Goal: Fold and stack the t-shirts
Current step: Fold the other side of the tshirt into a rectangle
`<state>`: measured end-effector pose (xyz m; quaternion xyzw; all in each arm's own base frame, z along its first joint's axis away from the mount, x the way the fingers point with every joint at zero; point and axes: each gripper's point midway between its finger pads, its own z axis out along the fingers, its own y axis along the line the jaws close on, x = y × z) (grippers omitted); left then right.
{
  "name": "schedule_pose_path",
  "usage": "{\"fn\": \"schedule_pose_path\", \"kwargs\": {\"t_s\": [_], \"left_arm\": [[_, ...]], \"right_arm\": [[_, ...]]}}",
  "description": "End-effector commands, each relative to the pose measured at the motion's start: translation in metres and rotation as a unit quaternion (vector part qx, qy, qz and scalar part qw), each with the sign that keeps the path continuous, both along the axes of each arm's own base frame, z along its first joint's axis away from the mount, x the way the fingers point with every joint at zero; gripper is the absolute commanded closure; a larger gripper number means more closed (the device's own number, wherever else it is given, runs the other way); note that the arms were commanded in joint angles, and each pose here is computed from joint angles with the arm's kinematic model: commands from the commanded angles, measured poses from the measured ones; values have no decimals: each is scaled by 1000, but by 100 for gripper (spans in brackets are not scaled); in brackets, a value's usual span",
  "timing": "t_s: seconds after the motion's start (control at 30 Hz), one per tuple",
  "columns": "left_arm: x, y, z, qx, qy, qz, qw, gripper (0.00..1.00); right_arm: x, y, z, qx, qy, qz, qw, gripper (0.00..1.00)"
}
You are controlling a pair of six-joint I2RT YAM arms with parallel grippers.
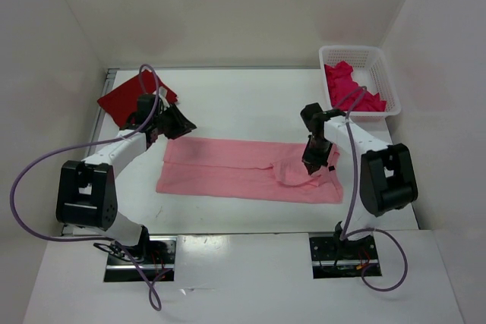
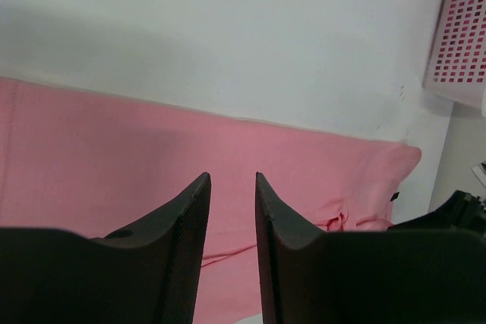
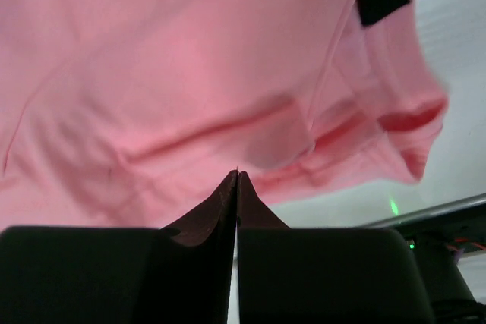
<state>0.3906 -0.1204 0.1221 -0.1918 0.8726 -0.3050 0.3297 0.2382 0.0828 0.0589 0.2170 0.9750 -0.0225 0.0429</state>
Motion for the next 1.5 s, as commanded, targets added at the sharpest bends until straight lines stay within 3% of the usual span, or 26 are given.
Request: {"fn": "schedule_pose_path", "kwargs": {"t_s": [0.0, 0.1, 0.27, 0.43, 0.63, 0.87, 1.0, 1.27, 1.47], "left_arm": [[8, -6, 10, -10, -21, -12, 1000, 63], [3, -15, 6, -10, -16, -23, 1000, 63], [-6, -32, 3, -10, -12, -46, 999, 63], [-4, -32, 10, -11, -21, -46, 999, 63], [-4, -32, 14, -11, -25, -46, 999, 63], [-3, -33, 15, -12, -30, -46, 998, 63], [-3, -36, 15, -21, -28, -52, 998, 63], [-3, -42, 12, -27, -20, -57, 998, 63], [-6, -46, 13, -19, -23, -63, 998, 63]], "right_arm": [[36, -23, -9, -66, -55, -43, 995, 98], [68, -46, -12, -78, -109, -97, 986, 100], [69, -48, -34, -65, -72, -98, 990, 100], [7, -20, -47, -53, 11, -46, 997, 100], [-30, 19, -22, -1, 45, -6, 999, 100], [-72, 21, 7, 3, 62, 14, 998, 97], [-63, 19, 15, -2, 34, 9, 999, 96], [-15, 41, -35, 10, 6, 5, 1000, 97], [-7, 50, -17, 34, -16, 11, 999, 100]]}}
